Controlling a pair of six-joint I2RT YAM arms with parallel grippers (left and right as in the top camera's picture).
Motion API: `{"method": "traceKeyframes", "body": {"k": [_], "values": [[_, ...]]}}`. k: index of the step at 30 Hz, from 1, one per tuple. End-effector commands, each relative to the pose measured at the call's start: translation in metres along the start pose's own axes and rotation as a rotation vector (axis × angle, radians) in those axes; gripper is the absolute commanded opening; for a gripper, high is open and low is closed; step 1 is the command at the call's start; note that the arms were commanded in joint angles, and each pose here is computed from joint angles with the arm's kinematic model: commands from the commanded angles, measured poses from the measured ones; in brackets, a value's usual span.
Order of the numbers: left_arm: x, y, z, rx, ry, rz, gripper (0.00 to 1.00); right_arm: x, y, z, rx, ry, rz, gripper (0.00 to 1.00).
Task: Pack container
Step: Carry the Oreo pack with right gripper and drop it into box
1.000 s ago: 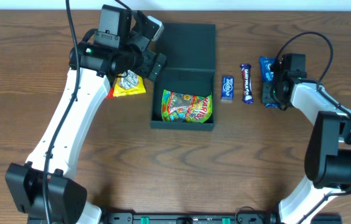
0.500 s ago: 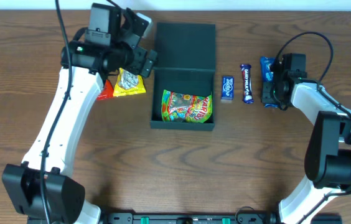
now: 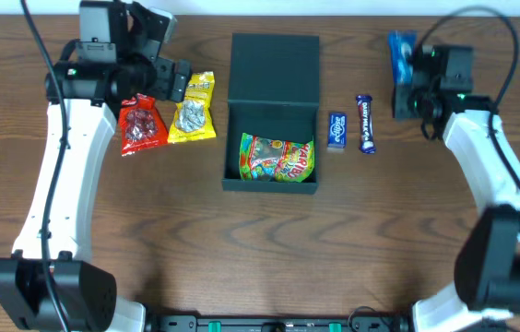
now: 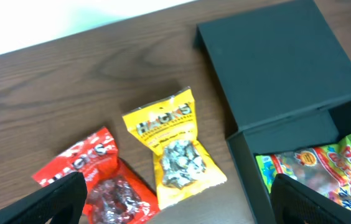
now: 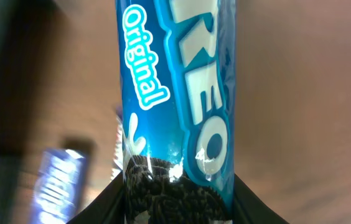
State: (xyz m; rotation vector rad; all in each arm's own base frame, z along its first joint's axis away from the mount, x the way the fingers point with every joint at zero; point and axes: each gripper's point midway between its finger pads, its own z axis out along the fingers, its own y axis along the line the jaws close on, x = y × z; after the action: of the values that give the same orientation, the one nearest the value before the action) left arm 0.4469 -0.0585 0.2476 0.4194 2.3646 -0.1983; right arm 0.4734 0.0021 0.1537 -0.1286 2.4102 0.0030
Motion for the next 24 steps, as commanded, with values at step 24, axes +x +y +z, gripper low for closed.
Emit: {"method": "traceKeyframes", "body": {"k": [24], "values": [[-0.016, 0.081, -0.056, -0.123, -0.166, -0.192, 0.95, 0.049, 0.241, -0.034, -0.574, -0.130, -1.228, 0.01]]}}
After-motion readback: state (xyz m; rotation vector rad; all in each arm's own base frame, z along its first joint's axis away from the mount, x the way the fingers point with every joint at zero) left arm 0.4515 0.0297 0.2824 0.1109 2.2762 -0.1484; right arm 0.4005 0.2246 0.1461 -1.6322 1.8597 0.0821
